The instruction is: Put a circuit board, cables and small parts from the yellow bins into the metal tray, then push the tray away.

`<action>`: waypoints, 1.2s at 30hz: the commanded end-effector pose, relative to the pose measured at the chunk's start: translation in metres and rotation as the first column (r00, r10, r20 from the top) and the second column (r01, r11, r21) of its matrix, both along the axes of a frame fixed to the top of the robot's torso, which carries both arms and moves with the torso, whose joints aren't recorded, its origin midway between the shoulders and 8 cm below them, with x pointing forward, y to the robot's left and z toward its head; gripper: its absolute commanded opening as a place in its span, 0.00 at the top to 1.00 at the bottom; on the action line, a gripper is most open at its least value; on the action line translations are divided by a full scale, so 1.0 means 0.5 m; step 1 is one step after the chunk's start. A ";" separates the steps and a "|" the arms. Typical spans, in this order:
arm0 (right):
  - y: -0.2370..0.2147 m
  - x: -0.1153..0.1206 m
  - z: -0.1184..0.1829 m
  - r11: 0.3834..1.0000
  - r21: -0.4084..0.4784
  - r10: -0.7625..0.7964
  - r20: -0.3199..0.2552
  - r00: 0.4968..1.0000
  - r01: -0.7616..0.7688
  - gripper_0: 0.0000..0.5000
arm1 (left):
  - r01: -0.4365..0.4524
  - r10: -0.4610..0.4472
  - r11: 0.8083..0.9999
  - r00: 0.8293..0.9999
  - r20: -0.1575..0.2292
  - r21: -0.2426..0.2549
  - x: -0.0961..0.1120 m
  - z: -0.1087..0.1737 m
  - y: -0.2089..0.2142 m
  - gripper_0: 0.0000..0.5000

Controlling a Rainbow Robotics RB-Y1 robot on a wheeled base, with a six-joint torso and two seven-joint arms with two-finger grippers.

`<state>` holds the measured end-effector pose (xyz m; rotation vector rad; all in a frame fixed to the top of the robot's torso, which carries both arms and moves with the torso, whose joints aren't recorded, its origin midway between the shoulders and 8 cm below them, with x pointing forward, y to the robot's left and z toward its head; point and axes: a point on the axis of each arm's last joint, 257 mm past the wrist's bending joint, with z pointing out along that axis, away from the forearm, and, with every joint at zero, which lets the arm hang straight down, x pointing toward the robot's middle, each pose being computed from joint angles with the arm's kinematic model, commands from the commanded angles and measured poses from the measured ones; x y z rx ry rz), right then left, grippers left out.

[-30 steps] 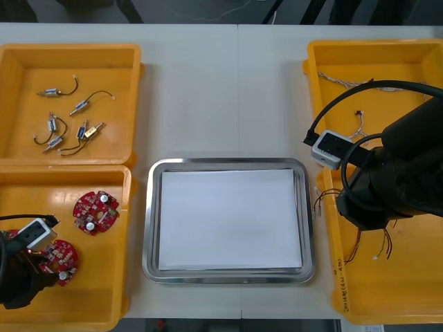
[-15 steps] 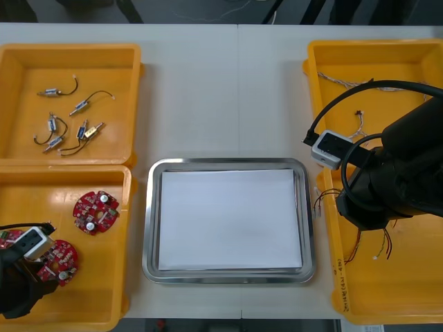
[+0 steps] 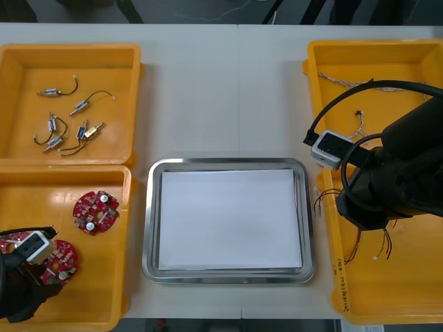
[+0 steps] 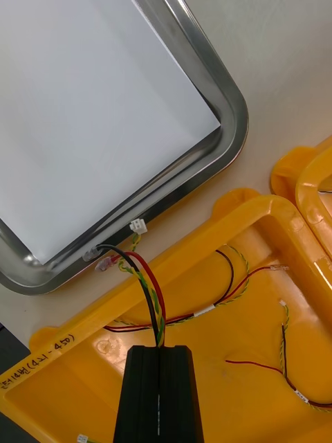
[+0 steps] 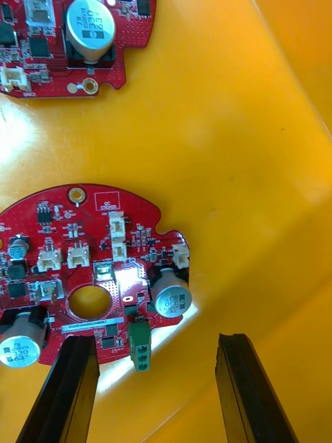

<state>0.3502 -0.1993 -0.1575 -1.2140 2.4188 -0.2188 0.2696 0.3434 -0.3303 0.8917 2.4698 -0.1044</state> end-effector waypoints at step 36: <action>0.030 -0.001 0.018 0.999 0.021 0.027 0.027 0.999 -0.028 1.00 | 0.016 -0.016 1.000 1.000 0.004 0.000 0.007 -0.047 -0.005 0.00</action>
